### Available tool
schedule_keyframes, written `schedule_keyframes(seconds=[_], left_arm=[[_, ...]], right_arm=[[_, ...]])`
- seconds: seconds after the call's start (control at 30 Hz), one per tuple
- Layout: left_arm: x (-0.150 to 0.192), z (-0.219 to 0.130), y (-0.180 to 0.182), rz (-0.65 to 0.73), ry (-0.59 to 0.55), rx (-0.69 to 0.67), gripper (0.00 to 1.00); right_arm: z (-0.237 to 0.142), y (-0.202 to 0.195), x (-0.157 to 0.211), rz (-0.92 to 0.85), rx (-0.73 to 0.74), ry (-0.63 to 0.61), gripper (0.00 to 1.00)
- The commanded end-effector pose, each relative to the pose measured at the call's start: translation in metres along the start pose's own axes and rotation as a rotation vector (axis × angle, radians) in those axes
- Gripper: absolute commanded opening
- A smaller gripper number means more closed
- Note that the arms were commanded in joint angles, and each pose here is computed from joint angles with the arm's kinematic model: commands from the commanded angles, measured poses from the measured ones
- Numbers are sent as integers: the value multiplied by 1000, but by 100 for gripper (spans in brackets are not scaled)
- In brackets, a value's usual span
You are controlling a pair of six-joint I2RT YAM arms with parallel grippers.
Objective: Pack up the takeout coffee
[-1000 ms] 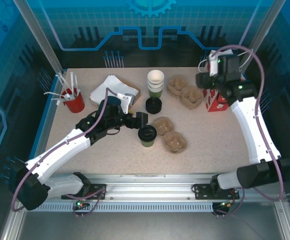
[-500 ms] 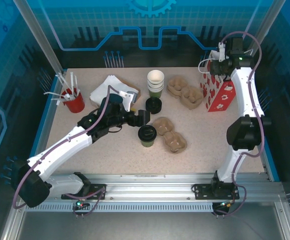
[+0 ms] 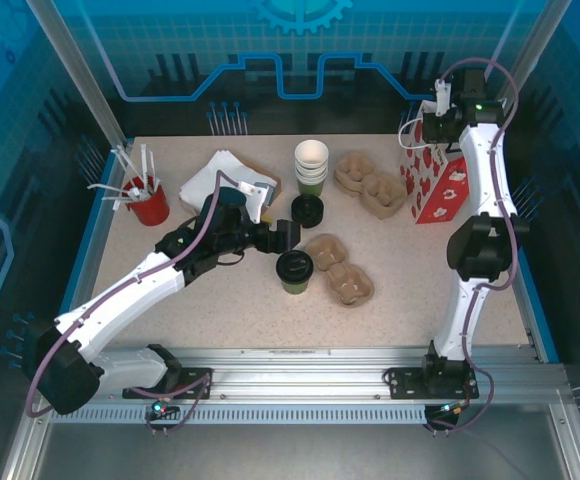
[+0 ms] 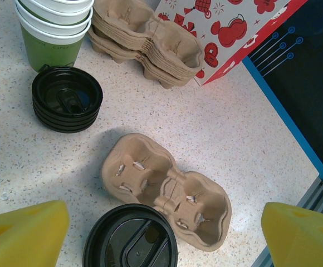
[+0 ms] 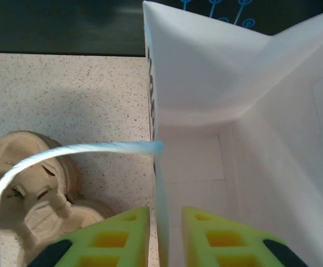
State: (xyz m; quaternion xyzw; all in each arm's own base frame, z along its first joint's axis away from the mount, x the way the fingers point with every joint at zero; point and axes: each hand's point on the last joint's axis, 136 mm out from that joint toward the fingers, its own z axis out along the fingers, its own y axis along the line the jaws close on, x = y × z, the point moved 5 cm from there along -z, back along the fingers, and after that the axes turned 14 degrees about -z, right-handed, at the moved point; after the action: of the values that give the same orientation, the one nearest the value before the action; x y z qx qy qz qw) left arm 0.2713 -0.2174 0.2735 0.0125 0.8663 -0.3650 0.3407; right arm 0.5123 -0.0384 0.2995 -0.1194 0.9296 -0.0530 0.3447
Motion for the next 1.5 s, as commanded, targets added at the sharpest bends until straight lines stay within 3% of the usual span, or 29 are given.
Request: schedule_keyframes(seconds=[0.0, 0.23, 0.4, 0.73, 0.93, 1.07, 1.47], left_arm=[[-1, -2, -5, 36, 4, 8, 91], [1, -1, -4, 33, 12, 5, 91], [2, -2, -3, 40, 8, 9, 91], [10, -2, 0, 52, 22, 23, 91], [14, -3, 0, 53, 35, 42, 91], [15, -4, 1, 59, 31, 44, 91], [16, -6, 3, 52, 26, 31, 91]], right_arm=[[-2, -4, 0, -12, -27, 6, 16], [-34, -18, 7, -66, 107, 49, 0], [-78, -21, 30, -82, 236, 107, 0], [-163, 40, 102, -218, 329, 209, 0], [-193, 76, 142, -289, 269, 222, 0], [-192, 103, 157, -372, 176, 213, 0], [-168, 151, 159, -589, -4, 145, 0]])
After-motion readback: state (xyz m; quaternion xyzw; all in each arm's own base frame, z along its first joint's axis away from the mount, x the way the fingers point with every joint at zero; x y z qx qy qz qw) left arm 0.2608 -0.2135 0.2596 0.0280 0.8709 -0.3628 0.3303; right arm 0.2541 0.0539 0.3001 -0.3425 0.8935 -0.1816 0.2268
